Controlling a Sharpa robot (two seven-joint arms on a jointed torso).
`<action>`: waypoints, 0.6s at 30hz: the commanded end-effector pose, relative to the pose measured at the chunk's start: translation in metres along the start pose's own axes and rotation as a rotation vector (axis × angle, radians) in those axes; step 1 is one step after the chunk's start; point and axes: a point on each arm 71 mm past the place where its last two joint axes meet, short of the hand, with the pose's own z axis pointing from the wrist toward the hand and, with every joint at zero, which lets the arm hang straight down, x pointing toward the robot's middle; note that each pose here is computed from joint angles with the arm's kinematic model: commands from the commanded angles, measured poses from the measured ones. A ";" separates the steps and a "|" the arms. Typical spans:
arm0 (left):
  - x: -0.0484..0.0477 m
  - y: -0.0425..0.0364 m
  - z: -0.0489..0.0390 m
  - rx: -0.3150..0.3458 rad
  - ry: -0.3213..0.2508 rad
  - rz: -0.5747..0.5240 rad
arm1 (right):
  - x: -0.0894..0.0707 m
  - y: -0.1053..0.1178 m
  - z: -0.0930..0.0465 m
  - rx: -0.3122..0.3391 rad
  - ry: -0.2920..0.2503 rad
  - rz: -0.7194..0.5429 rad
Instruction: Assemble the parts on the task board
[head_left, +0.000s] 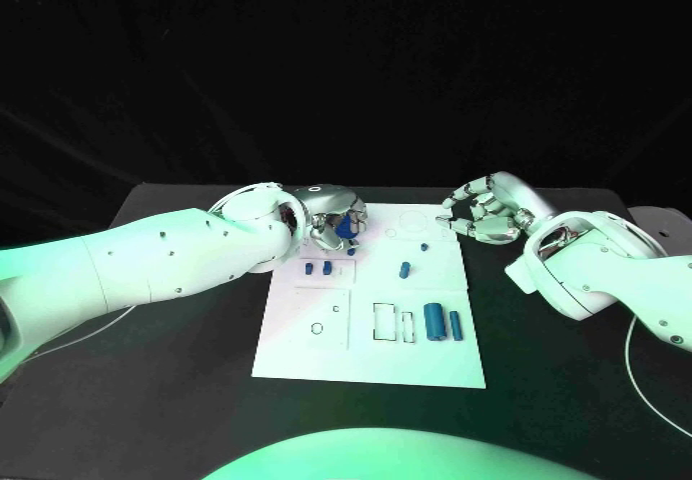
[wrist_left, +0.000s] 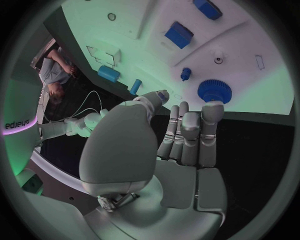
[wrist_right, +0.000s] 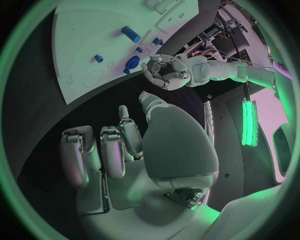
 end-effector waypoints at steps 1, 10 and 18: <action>0.0068 -0.0013 0.0013 0.000 0.084 0.082 | 0.001 0.001 0.000 -0.010 0.005 0.000; 0.0137 0.0005 0.0042 -0.020 0.117 0.102 | 0.001 0.002 0.000 -0.012 0.005 0.000; 0.0184 0.0013 0.0086 -0.024 0.122 0.113 | 0.002 0.002 0.000 -0.013 0.006 0.000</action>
